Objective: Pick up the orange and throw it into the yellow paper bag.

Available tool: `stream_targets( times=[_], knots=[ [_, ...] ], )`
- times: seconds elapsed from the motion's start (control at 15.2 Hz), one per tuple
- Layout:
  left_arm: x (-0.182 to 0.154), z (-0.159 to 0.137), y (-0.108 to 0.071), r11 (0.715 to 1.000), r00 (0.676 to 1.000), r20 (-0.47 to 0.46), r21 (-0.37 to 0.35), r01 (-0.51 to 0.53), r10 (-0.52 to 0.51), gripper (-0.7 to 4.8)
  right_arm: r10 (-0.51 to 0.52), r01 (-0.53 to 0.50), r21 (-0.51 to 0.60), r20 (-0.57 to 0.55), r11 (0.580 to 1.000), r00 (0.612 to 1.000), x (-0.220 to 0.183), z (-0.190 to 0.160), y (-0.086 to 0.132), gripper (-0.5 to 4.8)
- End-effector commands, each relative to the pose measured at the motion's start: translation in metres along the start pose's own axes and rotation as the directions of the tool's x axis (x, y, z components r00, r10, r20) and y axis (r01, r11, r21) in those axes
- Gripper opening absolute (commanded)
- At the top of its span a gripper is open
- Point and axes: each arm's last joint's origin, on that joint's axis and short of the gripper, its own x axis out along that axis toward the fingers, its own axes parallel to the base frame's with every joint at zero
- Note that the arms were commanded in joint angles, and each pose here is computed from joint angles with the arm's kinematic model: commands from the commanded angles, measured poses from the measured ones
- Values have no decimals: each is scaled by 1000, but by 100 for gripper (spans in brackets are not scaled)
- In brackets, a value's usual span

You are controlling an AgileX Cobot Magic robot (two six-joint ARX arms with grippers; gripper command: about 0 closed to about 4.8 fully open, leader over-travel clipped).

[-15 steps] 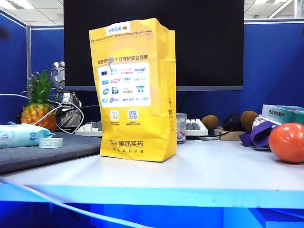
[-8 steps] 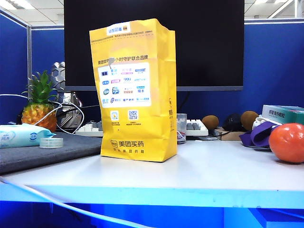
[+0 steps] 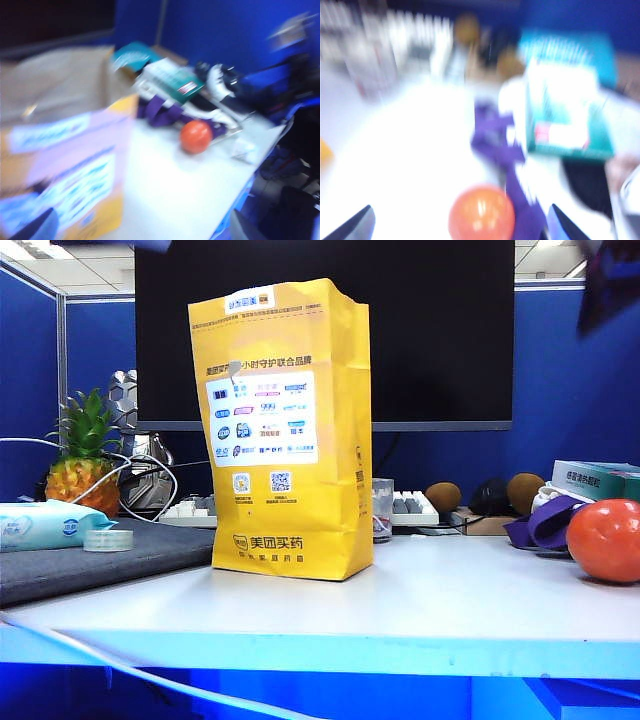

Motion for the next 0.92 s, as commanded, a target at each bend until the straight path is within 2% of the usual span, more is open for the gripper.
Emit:
stream_targets(
  times=[0.07,0.13,0.2,0.26,0.33,0.53,0.92],
  knots=[
    [8,7,-17,998,999,9,56,-33,33,479,-14,6,-50,-158,999,987,27,-7,1,479],
    [15,5,-27,992,994,-14,71,-103,104,479,-18,7,-54,-213,999,977,38,-12,0,479],
    [18,4,-32,989,992,-25,84,-123,126,479,-26,14,-55,-233,998,972,42,-15,-1,479],
    [25,2,-45,981,987,-40,123,-149,155,479,-24,12,-47,-271,999,962,51,-20,-5,479],
    [31,0,-59,978,987,-48,155,-143,152,479,-19,7,-42,-297,999,955,58,-24,-7,479],
    [55,-9,-84,981,992,-88,180,-72,89,479,5,-16,-33,-322,999,947,80,-31,-15,479],
    [60,-10,-89,986,995,-78,161,-52,66,479,51,-66,-28,-374,997,926,109,-48,-14,479]
  ],
)
